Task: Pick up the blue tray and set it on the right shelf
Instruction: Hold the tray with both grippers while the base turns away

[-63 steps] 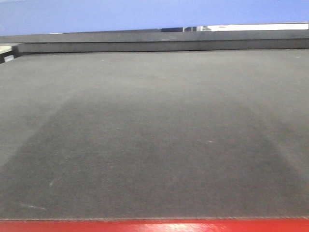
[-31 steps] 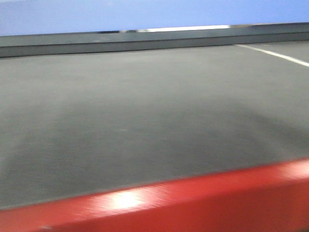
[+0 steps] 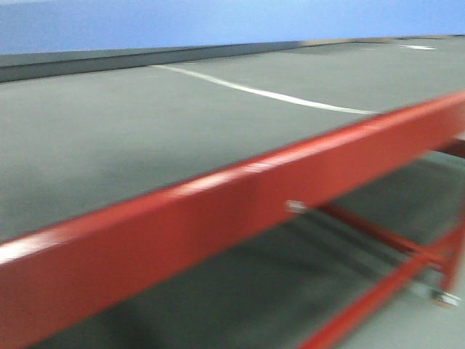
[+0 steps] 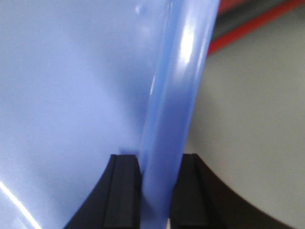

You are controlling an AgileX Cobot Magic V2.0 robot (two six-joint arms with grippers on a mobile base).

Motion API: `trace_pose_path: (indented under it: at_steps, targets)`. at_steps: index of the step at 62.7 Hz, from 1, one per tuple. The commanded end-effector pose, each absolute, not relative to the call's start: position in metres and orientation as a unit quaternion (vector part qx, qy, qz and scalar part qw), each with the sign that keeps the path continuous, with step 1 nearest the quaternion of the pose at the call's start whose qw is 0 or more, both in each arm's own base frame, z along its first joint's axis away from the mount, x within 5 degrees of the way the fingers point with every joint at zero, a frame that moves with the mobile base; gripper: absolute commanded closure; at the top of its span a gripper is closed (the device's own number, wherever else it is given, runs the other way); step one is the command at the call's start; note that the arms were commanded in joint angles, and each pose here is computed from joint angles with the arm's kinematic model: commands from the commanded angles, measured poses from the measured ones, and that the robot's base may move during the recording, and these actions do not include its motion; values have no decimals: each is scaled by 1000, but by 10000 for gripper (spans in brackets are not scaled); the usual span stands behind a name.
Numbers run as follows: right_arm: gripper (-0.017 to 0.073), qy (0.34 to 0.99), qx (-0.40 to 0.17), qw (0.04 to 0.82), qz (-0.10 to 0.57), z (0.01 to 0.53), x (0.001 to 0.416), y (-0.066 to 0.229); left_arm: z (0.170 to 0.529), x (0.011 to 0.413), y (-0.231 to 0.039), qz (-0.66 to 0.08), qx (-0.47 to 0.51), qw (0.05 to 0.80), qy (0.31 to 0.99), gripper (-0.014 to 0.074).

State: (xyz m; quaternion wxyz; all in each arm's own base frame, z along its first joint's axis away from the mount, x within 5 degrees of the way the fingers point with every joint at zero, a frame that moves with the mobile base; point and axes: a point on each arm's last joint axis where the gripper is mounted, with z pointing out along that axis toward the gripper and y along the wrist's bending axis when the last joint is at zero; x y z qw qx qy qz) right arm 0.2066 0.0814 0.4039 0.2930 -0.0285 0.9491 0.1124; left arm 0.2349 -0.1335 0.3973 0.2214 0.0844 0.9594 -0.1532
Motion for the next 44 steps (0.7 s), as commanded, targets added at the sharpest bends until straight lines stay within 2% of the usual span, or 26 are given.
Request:
trace_pose_path:
  at_steps: [1,44]
  targets:
    - [503,933,-40,347,89,423,202,72,408,221,-121,-114,99,212,966,642]
    - [503,933,-40,346,89,423,202,72,408,221,-121,-114,99,212,966,642]
